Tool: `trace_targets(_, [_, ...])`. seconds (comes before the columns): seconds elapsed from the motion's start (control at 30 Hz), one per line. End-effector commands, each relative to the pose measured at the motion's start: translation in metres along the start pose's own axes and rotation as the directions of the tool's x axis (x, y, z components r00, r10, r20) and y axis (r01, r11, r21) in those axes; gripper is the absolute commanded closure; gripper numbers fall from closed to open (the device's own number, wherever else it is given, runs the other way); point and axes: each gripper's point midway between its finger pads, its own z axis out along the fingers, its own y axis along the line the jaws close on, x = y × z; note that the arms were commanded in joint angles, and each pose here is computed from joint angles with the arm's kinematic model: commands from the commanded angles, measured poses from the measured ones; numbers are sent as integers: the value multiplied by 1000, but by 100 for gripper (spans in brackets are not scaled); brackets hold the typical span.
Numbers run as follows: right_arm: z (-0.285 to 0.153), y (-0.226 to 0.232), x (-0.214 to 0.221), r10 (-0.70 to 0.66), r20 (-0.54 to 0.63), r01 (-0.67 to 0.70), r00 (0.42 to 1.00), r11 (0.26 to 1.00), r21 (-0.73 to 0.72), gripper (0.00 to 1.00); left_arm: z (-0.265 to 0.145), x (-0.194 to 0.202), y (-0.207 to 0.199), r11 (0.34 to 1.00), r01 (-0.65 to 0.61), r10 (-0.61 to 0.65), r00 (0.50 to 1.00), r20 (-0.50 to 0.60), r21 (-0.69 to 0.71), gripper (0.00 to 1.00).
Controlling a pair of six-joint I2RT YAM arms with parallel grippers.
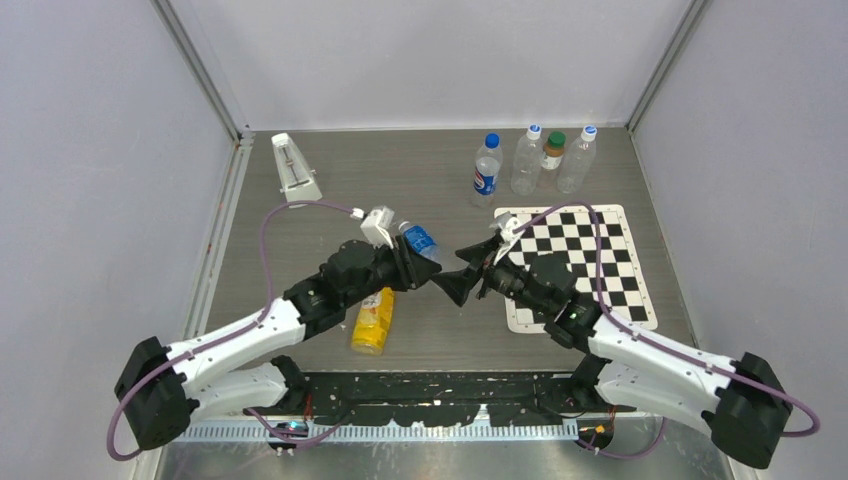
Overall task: Screw on the bottle caps
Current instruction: Adjust the bottle cap at the center of the board.
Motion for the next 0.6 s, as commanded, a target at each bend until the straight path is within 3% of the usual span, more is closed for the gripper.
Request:
trace_targets(0.0, [-37, -27, 17, 236, -168, -176, 957, 935, 309, 4, 6, 24, 38, 909, -392, 391, 920, -38, -144, 93])
trace_targets(0.23, [-78, -39, 28, 294, -256, -150, 921, 873, 463, 2, 28, 78, 68, 703, -680, 680, 729, -84, -208, 96])
trace_targets(0.4, [-83, -47, 22, 303, -225, -150, 926, 844, 515, 2, 46, 94, 82, 626, -742, 753, 655, -59, -239, 98])
trace_targets(0.57, [-92, -51, 28, 311, -294, -104, 904, 826, 554, 2, 58, 107, 90, 614, -745, 766, 642, -30, -262, 98])
